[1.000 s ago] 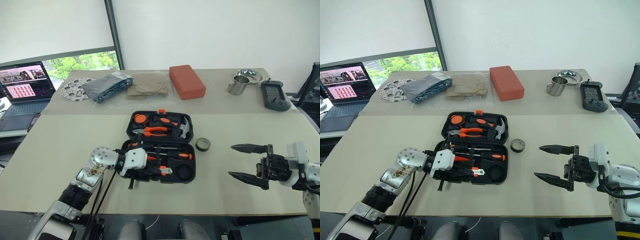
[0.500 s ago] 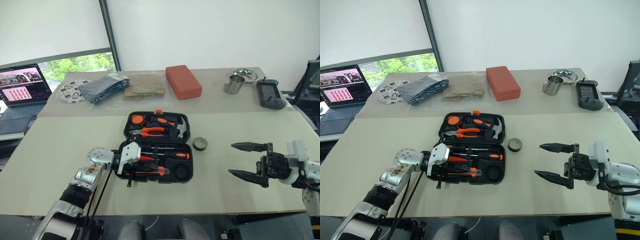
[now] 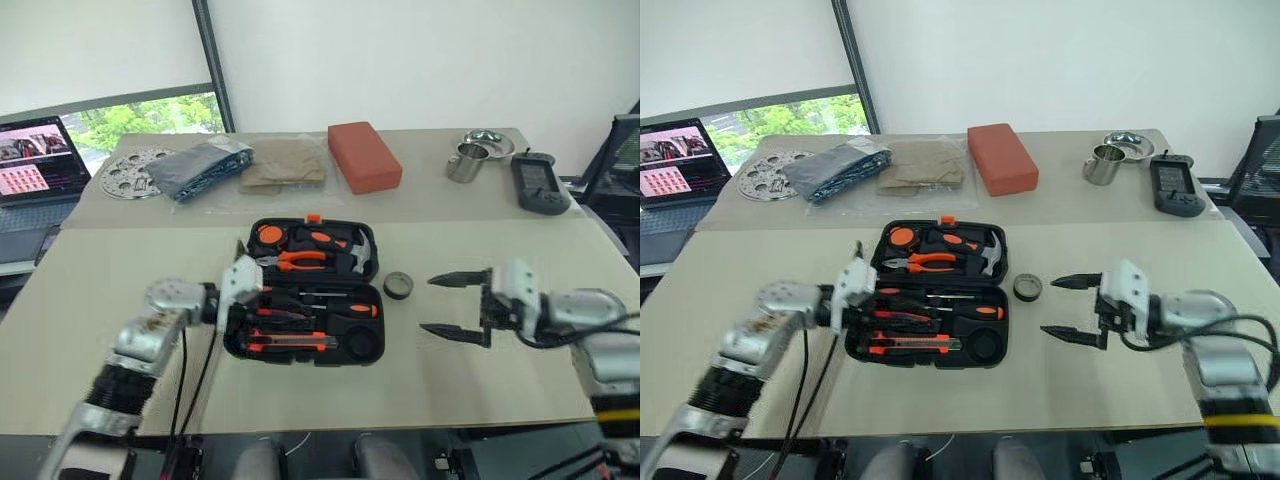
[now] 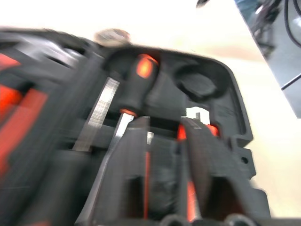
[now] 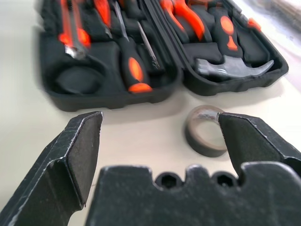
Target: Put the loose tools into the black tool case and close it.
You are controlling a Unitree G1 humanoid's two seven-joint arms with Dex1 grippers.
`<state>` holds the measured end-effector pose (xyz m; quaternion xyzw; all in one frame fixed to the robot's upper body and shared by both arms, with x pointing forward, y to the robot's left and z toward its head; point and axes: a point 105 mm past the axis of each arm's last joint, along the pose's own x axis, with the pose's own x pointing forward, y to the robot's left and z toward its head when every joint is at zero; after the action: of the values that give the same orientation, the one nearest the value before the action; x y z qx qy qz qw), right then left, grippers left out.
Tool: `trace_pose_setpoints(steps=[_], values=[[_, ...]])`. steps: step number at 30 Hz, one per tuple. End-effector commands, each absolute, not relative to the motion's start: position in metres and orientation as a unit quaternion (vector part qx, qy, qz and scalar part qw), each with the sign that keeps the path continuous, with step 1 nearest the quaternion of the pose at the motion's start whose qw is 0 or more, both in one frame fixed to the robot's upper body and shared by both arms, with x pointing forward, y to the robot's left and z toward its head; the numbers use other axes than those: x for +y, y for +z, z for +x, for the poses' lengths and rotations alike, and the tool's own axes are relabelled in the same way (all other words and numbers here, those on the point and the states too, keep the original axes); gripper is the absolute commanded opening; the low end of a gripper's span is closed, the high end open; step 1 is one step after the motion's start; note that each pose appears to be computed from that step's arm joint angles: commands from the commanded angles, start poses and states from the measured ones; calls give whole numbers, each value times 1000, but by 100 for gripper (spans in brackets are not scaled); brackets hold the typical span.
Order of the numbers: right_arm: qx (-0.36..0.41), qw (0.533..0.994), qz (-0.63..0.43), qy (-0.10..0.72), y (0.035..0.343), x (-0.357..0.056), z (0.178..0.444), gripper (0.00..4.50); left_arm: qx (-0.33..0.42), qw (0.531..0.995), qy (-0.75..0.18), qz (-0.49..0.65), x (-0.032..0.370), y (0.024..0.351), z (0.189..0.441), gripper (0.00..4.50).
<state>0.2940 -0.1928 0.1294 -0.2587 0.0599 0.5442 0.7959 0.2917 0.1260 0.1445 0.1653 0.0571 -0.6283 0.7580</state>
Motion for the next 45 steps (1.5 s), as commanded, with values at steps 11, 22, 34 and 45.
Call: trace_pose_setpoints(steps=[11, 22, 34, 45], values=[[134, 700, -371, 595, 122, -169, 331, 425, 70, 734, -625, 255, 153, 220, 244, 450], [164, 686, -389, 593, 115, -166, 348, 68, 66, 739, -626, 240, 146, 223, 230, 450], [135, 694, -380, 596, 133, -165, 348, 6, 66, 739, -631, 228, 146, 222, 229, 450], [98, 629, -321, 701, 156, -109, 274, 6, 61, 755, -623, 193, 165, 222, 225, 450]])
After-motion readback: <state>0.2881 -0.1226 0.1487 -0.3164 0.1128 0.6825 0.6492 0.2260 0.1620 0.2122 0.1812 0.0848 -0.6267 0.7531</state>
